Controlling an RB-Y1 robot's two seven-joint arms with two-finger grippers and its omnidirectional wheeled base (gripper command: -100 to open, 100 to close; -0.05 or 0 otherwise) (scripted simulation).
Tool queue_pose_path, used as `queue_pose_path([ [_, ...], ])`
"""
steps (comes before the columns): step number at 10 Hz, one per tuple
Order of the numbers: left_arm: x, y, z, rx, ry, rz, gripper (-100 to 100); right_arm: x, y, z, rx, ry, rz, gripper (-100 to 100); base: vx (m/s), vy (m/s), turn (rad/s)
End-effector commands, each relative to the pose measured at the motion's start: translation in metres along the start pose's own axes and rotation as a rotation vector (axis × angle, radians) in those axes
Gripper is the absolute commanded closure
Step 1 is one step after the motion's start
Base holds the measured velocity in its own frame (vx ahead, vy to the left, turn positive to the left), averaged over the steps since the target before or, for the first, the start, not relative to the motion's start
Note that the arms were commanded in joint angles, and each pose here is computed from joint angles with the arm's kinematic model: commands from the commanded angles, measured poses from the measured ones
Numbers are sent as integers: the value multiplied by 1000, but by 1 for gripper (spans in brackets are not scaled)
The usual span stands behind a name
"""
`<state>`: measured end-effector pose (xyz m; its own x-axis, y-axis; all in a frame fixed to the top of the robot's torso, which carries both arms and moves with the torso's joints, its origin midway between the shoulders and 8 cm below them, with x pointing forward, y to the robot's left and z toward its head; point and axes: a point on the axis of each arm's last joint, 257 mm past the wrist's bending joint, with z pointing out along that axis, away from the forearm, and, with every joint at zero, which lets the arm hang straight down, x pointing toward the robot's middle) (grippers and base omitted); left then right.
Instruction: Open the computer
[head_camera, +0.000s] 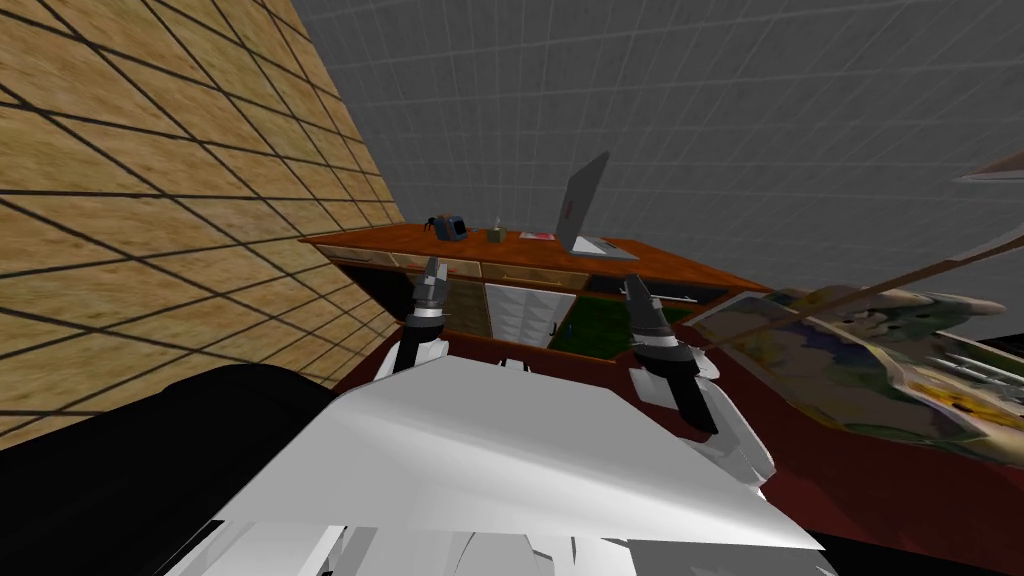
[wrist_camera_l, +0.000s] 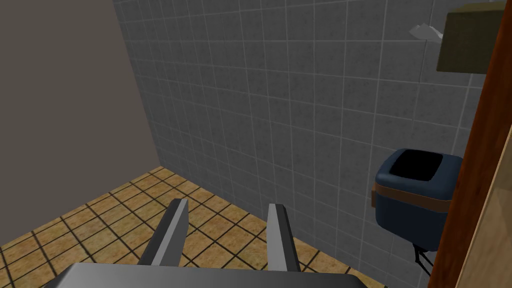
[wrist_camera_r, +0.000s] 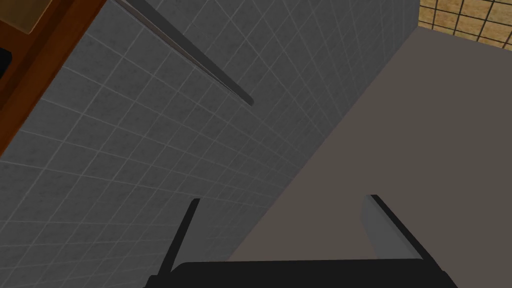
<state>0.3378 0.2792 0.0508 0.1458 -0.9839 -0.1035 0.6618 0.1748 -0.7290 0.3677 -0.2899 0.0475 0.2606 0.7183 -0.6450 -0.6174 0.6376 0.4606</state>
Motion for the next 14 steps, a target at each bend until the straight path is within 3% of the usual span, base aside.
queue_pose_path([
  [1, 0, 0, 0, 0, 0, 0, 0, 1, -13, 3, 9, 65, -86, -100, -33, 60, 101],
  [8, 0, 0, 0, 0, 0, 0, 0, -4, -42, 10, 26, 211, -292, -100, -19, 61, 81],
  [13, 0, 0, 0, 0, 0, 0, 0, -20, -79, 14, 73, 319, -501, -100, -4, 68, 79],
  [14, 0, 0, 0, 0, 0, 0, 0, -20, -78, 15, 66, 329, -508, -100, 2, 63, 48],
])
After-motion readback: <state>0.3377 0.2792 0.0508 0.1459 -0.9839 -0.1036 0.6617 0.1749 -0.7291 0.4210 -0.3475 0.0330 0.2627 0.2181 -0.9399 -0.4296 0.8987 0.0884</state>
